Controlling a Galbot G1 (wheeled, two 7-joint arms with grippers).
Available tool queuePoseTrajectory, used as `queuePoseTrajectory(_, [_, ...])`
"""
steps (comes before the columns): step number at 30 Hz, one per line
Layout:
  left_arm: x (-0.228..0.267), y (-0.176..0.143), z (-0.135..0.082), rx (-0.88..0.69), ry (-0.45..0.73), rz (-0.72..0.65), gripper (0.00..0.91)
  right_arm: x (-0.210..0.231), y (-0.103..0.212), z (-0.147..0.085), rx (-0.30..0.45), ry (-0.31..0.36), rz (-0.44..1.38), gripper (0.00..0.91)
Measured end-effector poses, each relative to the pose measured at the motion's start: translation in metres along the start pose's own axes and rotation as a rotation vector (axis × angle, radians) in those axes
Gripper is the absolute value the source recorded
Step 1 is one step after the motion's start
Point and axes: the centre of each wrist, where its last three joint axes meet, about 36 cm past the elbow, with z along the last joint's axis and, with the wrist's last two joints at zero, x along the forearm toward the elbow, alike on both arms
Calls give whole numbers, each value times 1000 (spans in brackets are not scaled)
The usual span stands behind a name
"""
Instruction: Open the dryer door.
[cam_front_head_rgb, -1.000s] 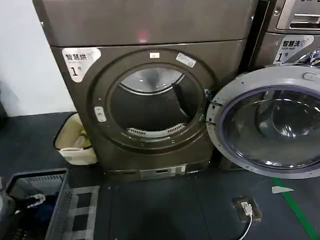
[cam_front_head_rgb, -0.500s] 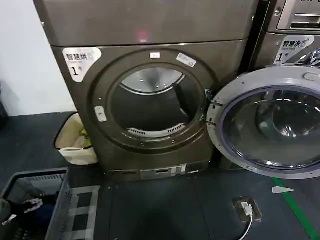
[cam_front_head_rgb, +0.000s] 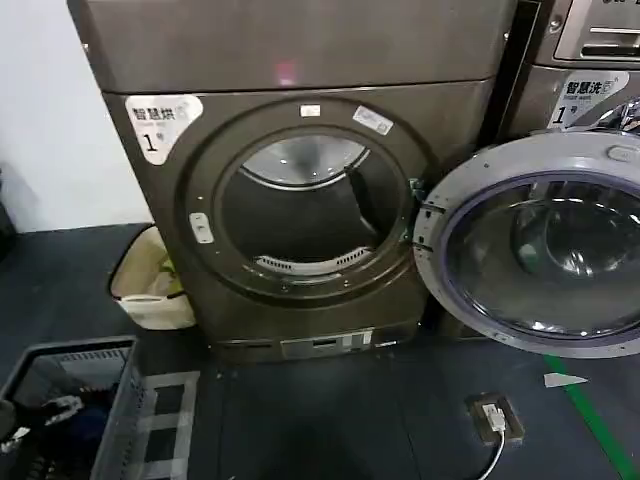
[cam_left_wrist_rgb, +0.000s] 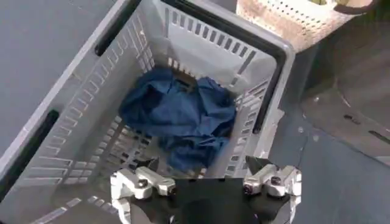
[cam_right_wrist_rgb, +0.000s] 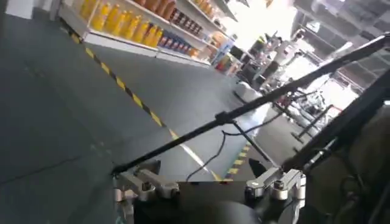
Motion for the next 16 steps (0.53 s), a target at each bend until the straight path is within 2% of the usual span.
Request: queuePoseTrajectory(16, [-2,2,3,-2,-2,-13,907,-1,4,4,3,1,1,907])
